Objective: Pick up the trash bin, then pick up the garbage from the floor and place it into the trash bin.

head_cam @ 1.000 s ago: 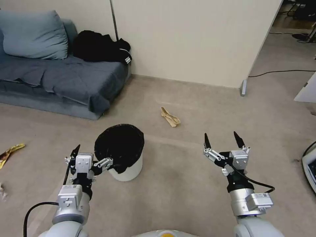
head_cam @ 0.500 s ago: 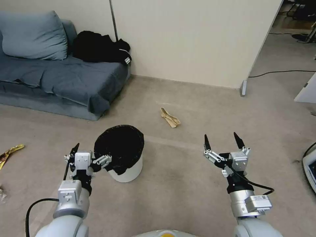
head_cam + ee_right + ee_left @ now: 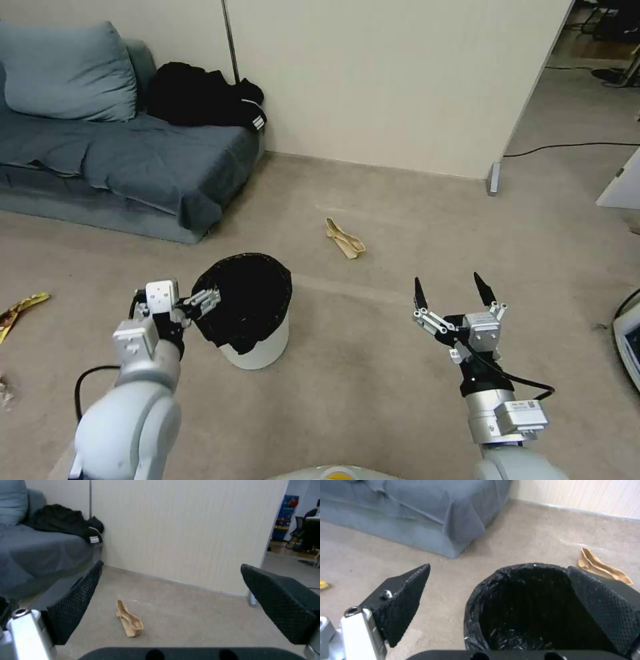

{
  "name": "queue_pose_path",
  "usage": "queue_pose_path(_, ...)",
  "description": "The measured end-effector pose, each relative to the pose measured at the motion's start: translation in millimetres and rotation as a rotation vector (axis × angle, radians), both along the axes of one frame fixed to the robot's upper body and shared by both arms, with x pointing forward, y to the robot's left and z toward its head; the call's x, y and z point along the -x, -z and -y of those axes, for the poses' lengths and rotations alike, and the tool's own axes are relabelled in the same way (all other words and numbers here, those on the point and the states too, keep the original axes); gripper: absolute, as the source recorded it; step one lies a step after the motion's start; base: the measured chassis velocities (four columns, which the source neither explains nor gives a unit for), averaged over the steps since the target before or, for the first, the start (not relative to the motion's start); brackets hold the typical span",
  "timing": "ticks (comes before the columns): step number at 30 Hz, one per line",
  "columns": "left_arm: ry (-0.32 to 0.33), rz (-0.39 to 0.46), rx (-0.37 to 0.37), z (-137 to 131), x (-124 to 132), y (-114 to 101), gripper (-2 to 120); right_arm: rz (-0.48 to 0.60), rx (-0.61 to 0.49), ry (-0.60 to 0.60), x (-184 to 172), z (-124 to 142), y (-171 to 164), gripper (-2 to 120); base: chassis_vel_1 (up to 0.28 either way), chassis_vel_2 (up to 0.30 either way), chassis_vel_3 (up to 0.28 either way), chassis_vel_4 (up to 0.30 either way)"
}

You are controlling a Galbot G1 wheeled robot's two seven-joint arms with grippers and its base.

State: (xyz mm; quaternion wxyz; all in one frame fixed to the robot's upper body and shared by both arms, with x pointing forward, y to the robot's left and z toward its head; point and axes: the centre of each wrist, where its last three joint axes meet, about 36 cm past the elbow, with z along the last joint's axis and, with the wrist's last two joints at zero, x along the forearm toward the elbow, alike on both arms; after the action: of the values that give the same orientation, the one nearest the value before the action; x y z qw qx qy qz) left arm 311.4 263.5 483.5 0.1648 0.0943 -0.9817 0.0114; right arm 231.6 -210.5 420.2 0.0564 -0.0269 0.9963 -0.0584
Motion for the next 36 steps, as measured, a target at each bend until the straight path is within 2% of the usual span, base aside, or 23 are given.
queue_pose_path(8,-0.014,-0.081,0.077,-10,-34,24,98,-0.012,0.006,-0.003,2,-2,4,100,0.000,0.000,0.000,0.000)
queue_pose_path(19,-0.073,-0.139,0.076,-22,-68,57,96,-0.022,-0.004,0.001,3,0,10,100,0.000,0.000,0.000,0.000)
queue_pose_path(32,-0.106,-0.192,0.091,-22,-81,82,91,-0.024,-0.004,0.001,3,0,13,100,0.000,0.000,0.000,0.000)
queue_pose_path(36,-0.105,-0.245,0.104,-19,-79,99,71,-0.024,-0.007,-0.003,4,-1,12,100,0.000,0.000,0.000,0.000)
